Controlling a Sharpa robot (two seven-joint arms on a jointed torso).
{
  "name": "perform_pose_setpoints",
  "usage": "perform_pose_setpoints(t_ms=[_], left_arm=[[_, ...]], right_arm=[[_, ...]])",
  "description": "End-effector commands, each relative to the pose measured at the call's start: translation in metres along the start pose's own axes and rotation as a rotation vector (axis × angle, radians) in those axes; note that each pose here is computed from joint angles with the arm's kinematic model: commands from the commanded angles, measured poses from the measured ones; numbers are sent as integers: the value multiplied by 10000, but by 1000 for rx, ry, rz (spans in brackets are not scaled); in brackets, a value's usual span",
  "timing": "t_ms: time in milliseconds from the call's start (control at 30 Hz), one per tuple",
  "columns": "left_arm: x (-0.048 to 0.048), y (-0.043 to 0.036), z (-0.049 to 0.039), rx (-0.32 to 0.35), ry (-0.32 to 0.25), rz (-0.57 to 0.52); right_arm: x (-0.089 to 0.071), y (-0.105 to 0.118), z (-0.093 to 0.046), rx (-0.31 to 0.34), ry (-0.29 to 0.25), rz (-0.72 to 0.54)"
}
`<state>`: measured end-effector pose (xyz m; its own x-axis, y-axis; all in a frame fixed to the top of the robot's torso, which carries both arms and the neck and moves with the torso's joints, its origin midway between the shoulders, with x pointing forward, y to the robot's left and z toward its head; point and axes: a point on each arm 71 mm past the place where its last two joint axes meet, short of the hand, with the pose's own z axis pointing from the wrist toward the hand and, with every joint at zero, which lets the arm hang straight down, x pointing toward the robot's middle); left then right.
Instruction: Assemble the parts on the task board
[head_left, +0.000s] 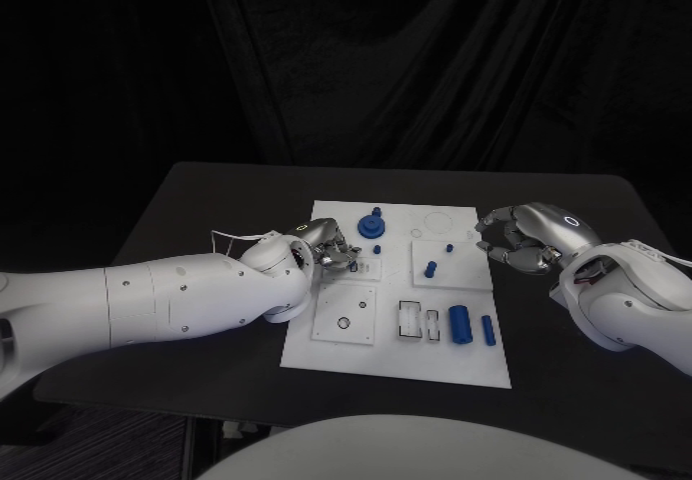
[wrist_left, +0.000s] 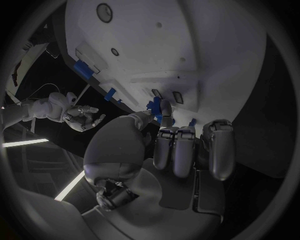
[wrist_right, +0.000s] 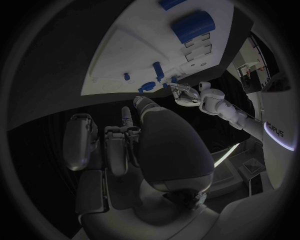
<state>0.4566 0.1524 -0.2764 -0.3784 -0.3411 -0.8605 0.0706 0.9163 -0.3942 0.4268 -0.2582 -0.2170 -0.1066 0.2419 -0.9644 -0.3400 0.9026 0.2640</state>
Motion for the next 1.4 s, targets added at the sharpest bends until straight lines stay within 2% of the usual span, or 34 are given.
perform_pose_setpoints(t_ms=[33,833,1400], left_arm=[[31,-30,-16,24,21,9],[58,7,-9,33,4,-3],[76,23,-26,39,16,0]], right_arm=[[10,-6,-6,12,6,5],[19,-8,-9,17,15,7],[21,-12,-10,18,18,7]])
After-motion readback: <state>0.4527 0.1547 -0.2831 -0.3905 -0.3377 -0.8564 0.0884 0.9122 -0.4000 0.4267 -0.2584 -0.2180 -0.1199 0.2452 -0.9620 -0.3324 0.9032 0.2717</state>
